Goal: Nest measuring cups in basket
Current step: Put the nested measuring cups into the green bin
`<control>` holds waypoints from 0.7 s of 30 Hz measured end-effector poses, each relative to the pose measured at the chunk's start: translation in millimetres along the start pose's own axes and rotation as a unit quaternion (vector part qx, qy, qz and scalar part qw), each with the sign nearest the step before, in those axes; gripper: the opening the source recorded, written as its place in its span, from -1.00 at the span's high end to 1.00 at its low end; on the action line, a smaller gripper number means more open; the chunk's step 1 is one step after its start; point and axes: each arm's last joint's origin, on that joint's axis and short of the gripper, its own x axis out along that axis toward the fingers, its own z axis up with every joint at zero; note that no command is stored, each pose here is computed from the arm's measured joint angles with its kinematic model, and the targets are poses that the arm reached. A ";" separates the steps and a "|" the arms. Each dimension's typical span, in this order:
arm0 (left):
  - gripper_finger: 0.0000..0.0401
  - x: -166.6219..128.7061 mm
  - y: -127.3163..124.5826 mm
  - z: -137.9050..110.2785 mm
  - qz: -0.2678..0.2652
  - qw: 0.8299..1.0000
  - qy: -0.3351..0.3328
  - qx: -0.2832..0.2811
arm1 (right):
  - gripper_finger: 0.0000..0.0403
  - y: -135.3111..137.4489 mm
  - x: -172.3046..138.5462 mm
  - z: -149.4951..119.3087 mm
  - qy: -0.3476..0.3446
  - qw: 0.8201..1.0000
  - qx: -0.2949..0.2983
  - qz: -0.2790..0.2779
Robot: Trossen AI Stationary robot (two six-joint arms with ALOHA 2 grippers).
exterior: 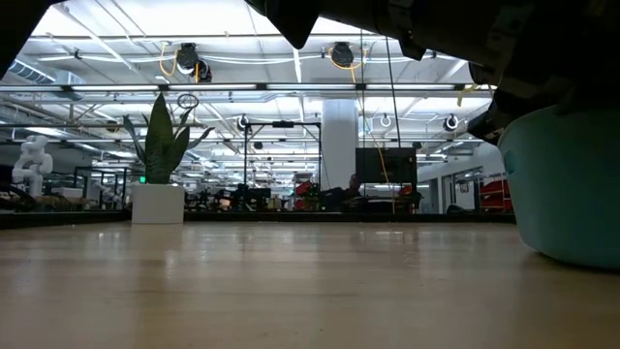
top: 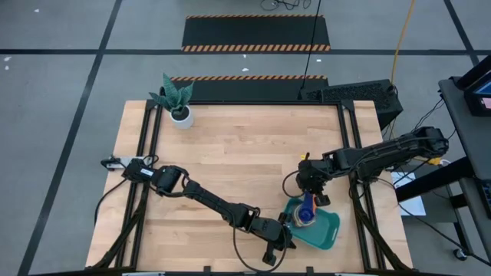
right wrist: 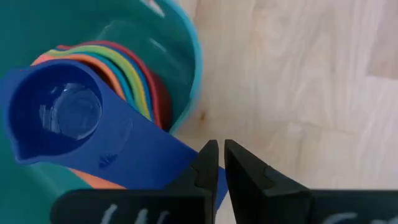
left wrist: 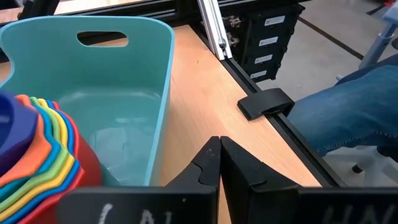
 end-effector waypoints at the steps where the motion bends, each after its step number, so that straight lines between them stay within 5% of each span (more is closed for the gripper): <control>1: 0.93 0.0 0.0 0.0 0.000 1.000 0.000 0.000 | 0.90 0.8 0.1 -0.5 0.003 1.000 0.008 0.007; 11: 0.93 0.0 0.0 0.0 0.000 1.000 0.000 0.000 | 0.90 14.4 2.7 -3.7 0.025 0.998 0.040 0.038; 21: 0.93 0.0 -1.7 0.3 -0.001 1.000 -0.001 0.001 | 0.90 14.6 3.2 -3.3 0.020 0.998 0.059 0.004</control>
